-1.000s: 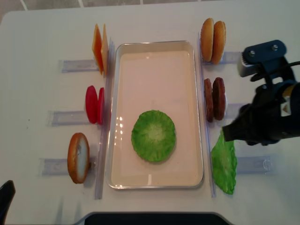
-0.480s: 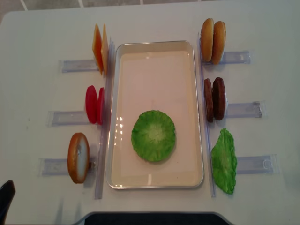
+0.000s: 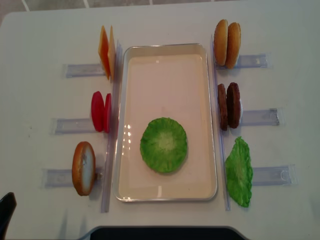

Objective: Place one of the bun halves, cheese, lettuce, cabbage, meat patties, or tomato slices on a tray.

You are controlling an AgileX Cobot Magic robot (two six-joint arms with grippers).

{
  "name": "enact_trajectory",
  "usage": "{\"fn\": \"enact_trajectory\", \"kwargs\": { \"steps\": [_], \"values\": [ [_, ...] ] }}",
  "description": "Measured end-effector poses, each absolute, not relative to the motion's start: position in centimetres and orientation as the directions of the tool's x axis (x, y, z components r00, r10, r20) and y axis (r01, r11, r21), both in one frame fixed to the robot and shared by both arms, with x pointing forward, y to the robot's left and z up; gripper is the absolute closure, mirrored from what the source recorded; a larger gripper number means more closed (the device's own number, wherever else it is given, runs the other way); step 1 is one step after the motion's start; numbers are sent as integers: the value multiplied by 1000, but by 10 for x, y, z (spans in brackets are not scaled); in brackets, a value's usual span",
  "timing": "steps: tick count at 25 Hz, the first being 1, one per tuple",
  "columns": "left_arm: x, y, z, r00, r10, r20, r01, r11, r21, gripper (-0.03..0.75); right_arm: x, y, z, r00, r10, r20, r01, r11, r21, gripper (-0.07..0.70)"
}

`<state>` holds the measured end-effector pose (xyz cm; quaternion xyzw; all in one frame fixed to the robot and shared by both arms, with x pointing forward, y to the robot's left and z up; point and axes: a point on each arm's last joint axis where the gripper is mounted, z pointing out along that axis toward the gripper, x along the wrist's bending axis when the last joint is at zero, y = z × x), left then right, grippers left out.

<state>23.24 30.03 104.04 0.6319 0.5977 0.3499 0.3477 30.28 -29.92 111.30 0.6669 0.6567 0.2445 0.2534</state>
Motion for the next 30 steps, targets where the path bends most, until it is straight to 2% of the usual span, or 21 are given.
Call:
{"fn": "enact_trajectory", "kwargs": {
  "steps": [3,5,9,12,15,17,19,23,30],
  "values": [
    [232,300,1040,41,999,27,512,-44,858,325,290,-302,1112,9,1000,0,720,-7,694,393],
    [232,300,1040,41,999,27,512,-44,858,325,282,-303,1104,-4,1000,-5,713,7,701,393],
    [232,300,1040,41,999,27,512,-44,858,325,266,-304,1069,-60,998,-16,715,54,698,393],
    [232,300,1040,41,999,27,512,-44,858,325,255,-300,1047,-156,988,-13,669,116,734,393],
    [232,300,1040,41,999,27,512,-44,858,325,242,-300,1045,-217,976,-19,585,145,798,393],
    [232,300,1040,41,999,27,512,-44,858,325,235,-301,1046,-217,976,-16,536,133,834,393],
    [232,300,1040,41,999,27,512,-44,858,325,231,-302,1046,-220,975,-20,509,133,850,393],
    [232,300,1040,40,999,27,512,-44,858,325,230,-303,1046,-204,979,-14,506,118,855,393],
    [232,300,1040,39,999,27,512,-43,858,325,230,-304,1045,-71,997,-9,516,44,855,393]
  ]
}}
